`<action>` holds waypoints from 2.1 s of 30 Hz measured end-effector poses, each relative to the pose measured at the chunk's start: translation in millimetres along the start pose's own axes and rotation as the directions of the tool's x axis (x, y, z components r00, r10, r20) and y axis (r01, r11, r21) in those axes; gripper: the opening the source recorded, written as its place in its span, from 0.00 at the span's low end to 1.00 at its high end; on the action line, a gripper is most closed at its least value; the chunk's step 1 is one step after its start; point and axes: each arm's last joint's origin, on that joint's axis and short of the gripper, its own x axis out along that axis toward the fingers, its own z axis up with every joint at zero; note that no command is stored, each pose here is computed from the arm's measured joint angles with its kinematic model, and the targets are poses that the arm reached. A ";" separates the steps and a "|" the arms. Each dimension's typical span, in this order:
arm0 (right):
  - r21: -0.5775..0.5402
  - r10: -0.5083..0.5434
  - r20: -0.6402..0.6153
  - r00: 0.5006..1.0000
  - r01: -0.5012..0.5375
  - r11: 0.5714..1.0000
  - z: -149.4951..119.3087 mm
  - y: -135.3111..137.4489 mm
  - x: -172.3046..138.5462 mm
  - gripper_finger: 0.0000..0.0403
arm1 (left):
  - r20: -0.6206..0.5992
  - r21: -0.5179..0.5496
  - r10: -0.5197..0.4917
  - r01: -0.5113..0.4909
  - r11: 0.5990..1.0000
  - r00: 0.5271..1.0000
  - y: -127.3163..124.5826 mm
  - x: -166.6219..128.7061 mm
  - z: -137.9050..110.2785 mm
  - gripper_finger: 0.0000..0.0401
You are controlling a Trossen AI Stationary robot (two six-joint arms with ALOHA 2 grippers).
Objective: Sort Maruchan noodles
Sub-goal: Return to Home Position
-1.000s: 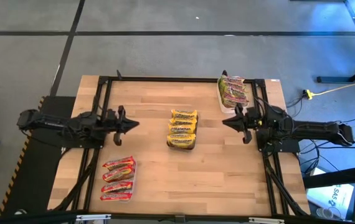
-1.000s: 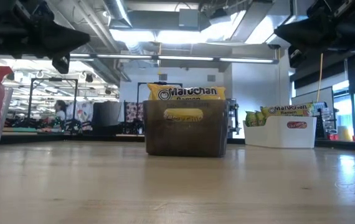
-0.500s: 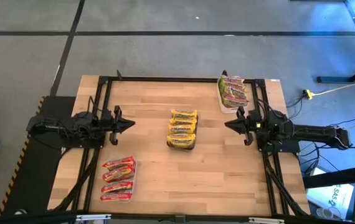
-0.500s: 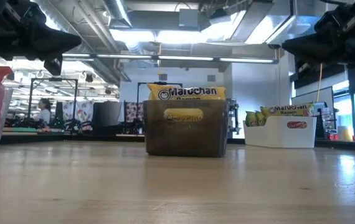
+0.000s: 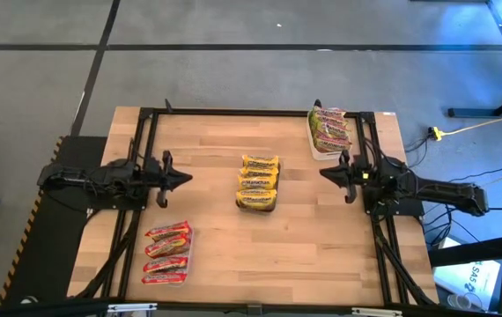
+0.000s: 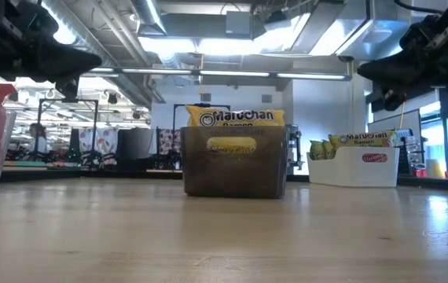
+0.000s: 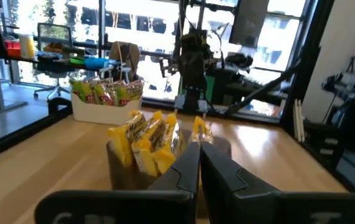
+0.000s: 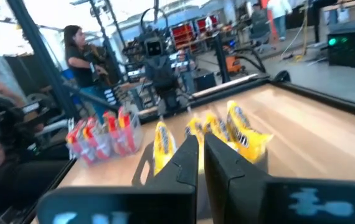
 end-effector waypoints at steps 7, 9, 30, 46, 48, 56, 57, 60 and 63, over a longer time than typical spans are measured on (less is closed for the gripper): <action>-0.021 0.029 -0.015 0.999 -0.029 0.999 -2.3 1.4 -8.1 0.01 | -0.036 0.045 0.017 -0.015 0.999 0.999 0.9 -0.1 -3.7 0.00; -0.025 0.030 -0.012 0.999 -0.031 0.999 -1.8 1.7 -8.2 0.01 | -0.034 0.055 0.027 -0.025 0.998 0.999 1.2 -0.1 -3.5 0.00; -0.047 0.025 -0.021 0.999 -0.026 0.999 -2.6 1.3 -8.0 0.01 | -0.034 0.055 0.037 -0.035 0.998 0.999 1.4 0.2 -3.5 0.03; -0.047 0.024 -0.020 1.000 -0.025 0.999 -2.6 1.2 -8.0 0.01 | -0.034 0.055 0.037 -0.035 0.998 0.999 1.4 0.2 -3.5 0.05; -0.047 0.024 -0.020 1.000 -0.025 0.999 -2.6 1.2 -8.0 0.01 | -0.034 0.055 0.037 -0.035 0.998 0.999 1.4 0.2 -3.5 0.05; -0.046 0.024 -0.020 1.000 -0.025 0.999 -2.7 1.2 -7.9 0.01 | -0.033 0.055 0.037 -0.035 0.998 0.999 1.4 0.2 -3.5 0.02; -0.046 0.024 -0.020 1.000 -0.025 0.999 -2.7 1.2 -7.9 0.01 | -0.033 0.055 0.037 -0.035 0.998 0.999 1.4 0.2 -3.5 0.02; -0.046 0.024 -0.020 1.000 -0.025 0.999 -2.7 1.2 -7.9 0.01 | -0.034 0.055 0.037 -0.035 0.998 0.999 1.4 0.2 -3.5 0.02; -0.047 0.024 -0.020 1.000 -0.025 0.999 -2.7 1.2 -7.9 0.01 | -0.033 0.055 0.037 -0.035 0.998 0.999 1.4 0.2 -3.5 0.02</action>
